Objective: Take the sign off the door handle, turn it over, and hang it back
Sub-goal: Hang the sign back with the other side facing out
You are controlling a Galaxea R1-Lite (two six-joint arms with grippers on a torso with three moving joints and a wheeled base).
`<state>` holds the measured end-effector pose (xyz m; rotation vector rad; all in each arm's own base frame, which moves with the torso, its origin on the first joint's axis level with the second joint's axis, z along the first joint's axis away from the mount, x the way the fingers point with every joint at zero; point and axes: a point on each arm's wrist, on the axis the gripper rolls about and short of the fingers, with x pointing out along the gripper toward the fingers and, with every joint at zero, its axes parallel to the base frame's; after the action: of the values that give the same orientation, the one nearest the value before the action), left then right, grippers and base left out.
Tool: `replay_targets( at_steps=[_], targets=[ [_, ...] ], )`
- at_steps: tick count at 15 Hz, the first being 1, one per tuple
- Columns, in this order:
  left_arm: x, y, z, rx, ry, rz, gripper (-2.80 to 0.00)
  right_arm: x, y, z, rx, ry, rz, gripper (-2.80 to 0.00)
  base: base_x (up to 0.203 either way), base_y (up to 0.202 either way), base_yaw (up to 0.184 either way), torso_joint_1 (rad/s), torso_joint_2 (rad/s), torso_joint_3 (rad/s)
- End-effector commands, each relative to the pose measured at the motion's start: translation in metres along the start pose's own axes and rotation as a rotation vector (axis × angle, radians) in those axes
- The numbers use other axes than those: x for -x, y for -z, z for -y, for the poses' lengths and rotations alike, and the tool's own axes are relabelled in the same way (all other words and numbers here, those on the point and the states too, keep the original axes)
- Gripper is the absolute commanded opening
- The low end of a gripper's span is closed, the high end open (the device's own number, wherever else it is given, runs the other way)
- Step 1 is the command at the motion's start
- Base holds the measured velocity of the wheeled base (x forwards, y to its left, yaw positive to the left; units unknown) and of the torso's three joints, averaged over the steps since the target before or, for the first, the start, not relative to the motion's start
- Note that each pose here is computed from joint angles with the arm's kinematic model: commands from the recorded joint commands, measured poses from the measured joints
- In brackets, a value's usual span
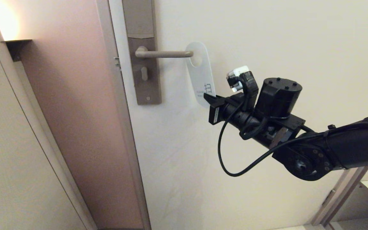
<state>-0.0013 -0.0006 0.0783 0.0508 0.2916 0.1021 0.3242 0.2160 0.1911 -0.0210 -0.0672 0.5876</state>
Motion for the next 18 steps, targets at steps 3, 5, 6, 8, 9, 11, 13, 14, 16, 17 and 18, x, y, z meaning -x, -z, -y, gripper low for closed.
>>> replay_targets(
  at_steps=[3,5,6,8,9,11,13,14,16,17,18],
  targets=[
    [0.0,0.0,0.0,0.0,0.0,-0.002,-2.8,-0.007,0.002,-0.007,0.001,-0.019,0.011,-2.8,0.0,0.0,0.0,0.0,0.0,0.0],
    [0.0,0.0,0.0,0.0,-0.001,-0.002,-2.8,-0.011,-0.001,-0.016,0.003,-0.04,0.025,-2.8,0.0,0.0,0.0,0.0,0.0,0.0],
    [0.0,0.0,0.0,-0.001,0.0,-0.002,-2.8,-0.012,-0.001,-0.021,0.005,-0.052,0.029,-2.8,0.0,0.0,0.0,0.0,0.0,0.0],
    [0.0,0.0,0.0,-0.001,0.0,-0.002,-2.8,-0.013,-0.001,-0.03,0.003,-0.072,0.031,-2.8,0.0,0.0,0.0,0.0,0.0,0.0],
    [0.0,0.0,0.0,-0.001,0.0,-0.002,-2.8,-0.013,-0.001,-0.033,0.004,-0.077,0.032,-2.8,0.0,0.0,0.0,0.0,0.0,0.0],
    [0.0,0.0,0.0,0.0,-0.001,-0.002,-2.8,-0.013,-0.001,-0.038,0.003,-0.088,0.031,-2.8,0.0,0.0,0.0,0.0,0.0,0.0],
    [0.0,0.0,0.0,-0.001,0.0,-0.002,-2.8,-0.013,-0.002,-0.039,0.003,-0.09,0.034,-2.8,0.0,0.0,0.0,0.0,0.0,0.0],
    [0.0,0.0,0.0,0.0,0.0,-0.002,-2.8,-0.013,-0.002,-0.039,0.003,-0.088,0.037,-2.8,0.0,0.0,0.0,0.0,0.0,0.0],
    [0.0,0.0,0.0,0.0,-0.001,-0.002,-2.8,-0.013,-0.003,-0.038,0.002,-0.052,0.037,-2.8,0.0,0.0,0.0,0.0,0.0,0.0],
    [0.0,0.0,0.0,-0.001,0.0,-0.002,-2.8,-0.012,-0.003,-0.037,0.001,-0.032,0.037,-2.8,0.0,0.0,0.0,0.0,0.0,0.0],
    [0.0,0.0,0.0,-0.001,0.0,-0.002,-2.8,-0.012,-0.003,-0.037,0.001,-0.015,0.037,-2.8,0.0,0.0,0.0,0.0,0.0,0.0]
  ],
)
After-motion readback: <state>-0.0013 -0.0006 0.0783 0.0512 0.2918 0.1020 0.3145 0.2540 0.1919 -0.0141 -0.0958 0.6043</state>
